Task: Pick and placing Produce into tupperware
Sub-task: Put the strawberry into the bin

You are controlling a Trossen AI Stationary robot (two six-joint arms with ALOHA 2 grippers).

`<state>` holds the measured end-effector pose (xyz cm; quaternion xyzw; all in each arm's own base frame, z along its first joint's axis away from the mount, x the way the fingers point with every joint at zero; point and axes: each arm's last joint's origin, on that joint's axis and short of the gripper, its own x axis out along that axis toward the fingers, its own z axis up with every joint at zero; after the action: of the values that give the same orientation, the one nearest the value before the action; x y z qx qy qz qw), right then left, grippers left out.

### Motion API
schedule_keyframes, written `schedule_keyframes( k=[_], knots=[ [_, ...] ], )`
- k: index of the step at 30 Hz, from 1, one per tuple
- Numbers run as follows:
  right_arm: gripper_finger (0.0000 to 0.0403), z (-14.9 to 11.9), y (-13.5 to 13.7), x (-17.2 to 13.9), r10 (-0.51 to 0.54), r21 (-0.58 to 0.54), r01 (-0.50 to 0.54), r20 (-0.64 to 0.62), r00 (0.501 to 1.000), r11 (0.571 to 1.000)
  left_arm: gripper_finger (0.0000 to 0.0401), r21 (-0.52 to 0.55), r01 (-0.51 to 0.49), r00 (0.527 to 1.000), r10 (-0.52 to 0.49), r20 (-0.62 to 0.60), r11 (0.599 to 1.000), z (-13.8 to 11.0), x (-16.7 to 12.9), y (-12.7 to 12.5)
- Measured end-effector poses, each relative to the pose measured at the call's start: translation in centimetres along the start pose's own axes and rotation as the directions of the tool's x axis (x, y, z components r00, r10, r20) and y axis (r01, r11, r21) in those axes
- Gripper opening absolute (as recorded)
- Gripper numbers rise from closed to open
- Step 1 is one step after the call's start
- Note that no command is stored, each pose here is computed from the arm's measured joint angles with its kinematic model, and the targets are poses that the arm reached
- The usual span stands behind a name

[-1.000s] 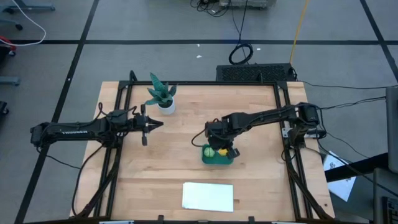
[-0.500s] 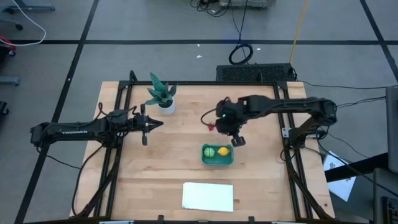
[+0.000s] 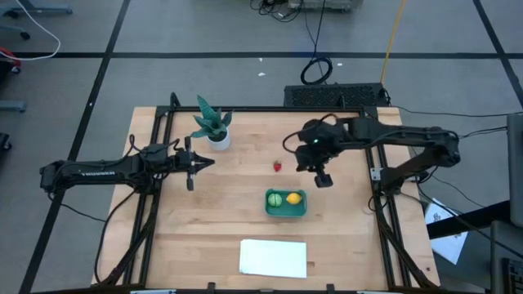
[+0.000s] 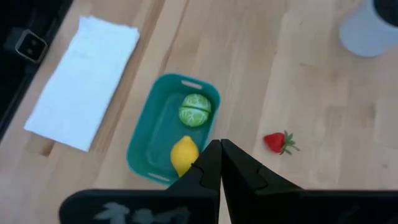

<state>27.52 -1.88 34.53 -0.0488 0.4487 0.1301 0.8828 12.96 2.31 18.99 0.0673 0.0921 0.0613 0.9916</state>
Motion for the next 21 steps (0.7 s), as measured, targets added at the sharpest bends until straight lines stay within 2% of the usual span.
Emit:
schedule_keyframes(
  k=[10, 15, 21],
  knots=[
    [0.0000, -0.8, 0.1, -5.3, -0.098, 0.069, 0.087, 0.179, 0.979, 0.994, 0.0026, 0.000, 0.000, 1.000, 0.000, 0.000, 1.000, 0.0, 0.0, 0.0],
    [0.0000, -1.4, 0.4, -8.1, -0.198, 0.121, 0.172, 0.264, 0.944, 0.978, 0.0026, 0.000, 0.000, 1.000, 0.000, 0.000, 1.000, 0.0, 0.0, 0.0],
    [0.0000, -3.2, 1.5, -10.1, -0.241, 0.156, 0.191, 0.425, 0.873, 0.969, 0.0026, 0.000, 0.000, 1.000, 0.000, 0.000, 1.000, 0.0, 0.0, 0.0]
  ],
)
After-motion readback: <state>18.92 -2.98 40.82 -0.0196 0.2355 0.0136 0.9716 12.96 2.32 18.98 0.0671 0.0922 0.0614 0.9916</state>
